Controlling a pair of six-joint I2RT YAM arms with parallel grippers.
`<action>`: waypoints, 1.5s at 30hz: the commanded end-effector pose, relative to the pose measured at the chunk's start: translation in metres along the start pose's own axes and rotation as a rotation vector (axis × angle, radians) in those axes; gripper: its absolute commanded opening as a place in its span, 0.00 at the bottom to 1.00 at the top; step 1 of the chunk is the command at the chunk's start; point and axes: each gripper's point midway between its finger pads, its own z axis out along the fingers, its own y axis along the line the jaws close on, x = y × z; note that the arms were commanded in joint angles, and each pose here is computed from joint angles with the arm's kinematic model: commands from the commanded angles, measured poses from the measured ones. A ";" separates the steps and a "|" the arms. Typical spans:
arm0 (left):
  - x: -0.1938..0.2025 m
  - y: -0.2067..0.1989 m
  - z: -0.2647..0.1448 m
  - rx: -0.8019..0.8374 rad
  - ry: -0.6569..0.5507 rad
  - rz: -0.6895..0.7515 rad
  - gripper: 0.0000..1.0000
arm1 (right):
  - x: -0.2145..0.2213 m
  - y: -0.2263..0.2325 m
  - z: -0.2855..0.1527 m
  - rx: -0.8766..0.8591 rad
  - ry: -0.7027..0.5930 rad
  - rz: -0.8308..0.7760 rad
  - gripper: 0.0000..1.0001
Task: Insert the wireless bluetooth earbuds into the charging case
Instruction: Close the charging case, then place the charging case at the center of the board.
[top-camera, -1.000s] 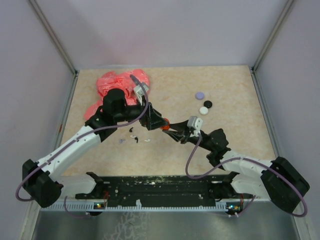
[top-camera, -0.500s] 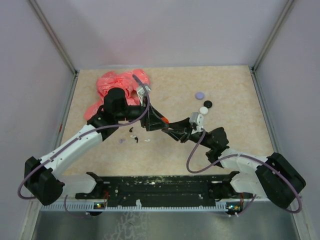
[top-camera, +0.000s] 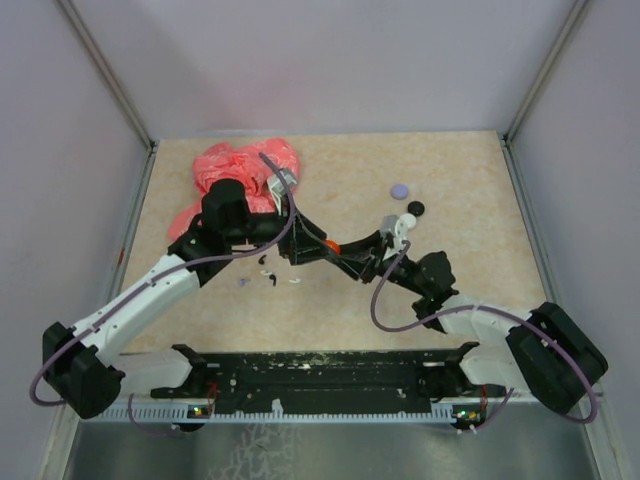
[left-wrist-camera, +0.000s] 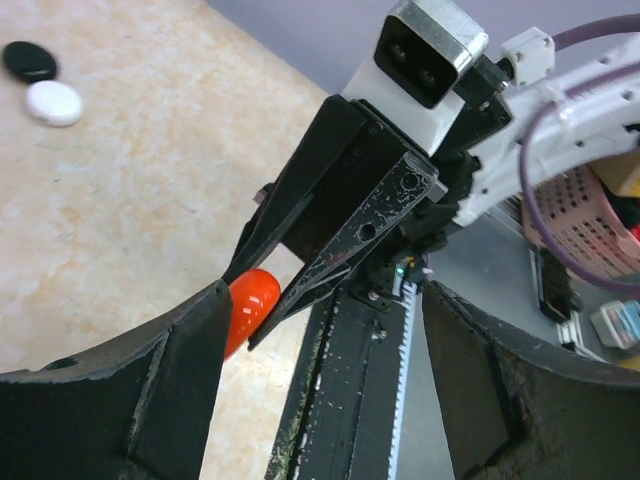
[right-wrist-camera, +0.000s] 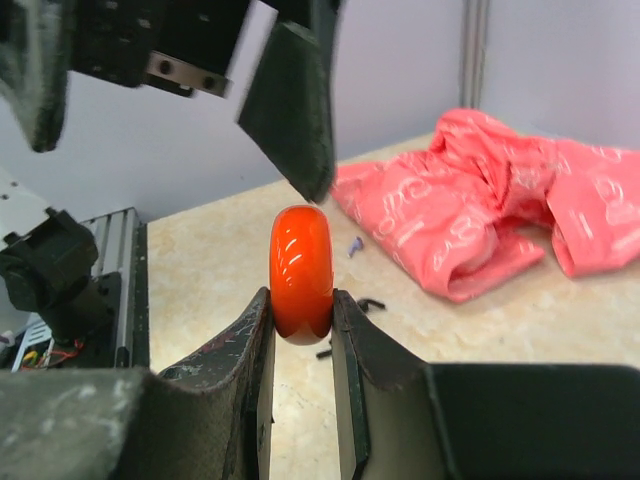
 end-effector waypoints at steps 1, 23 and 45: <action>-0.007 0.038 -0.019 -0.260 -0.028 0.044 0.82 | 0.007 -0.027 -0.004 0.146 0.046 0.106 0.00; 0.045 0.177 -0.177 -1.236 0.076 0.106 0.96 | 0.118 -0.121 -0.133 0.819 0.509 0.645 0.02; 0.045 0.184 -0.200 -1.250 0.014 0.069 0.97 | 0.104 -0.172 -0.206 1.192 0.641 0.537 0.62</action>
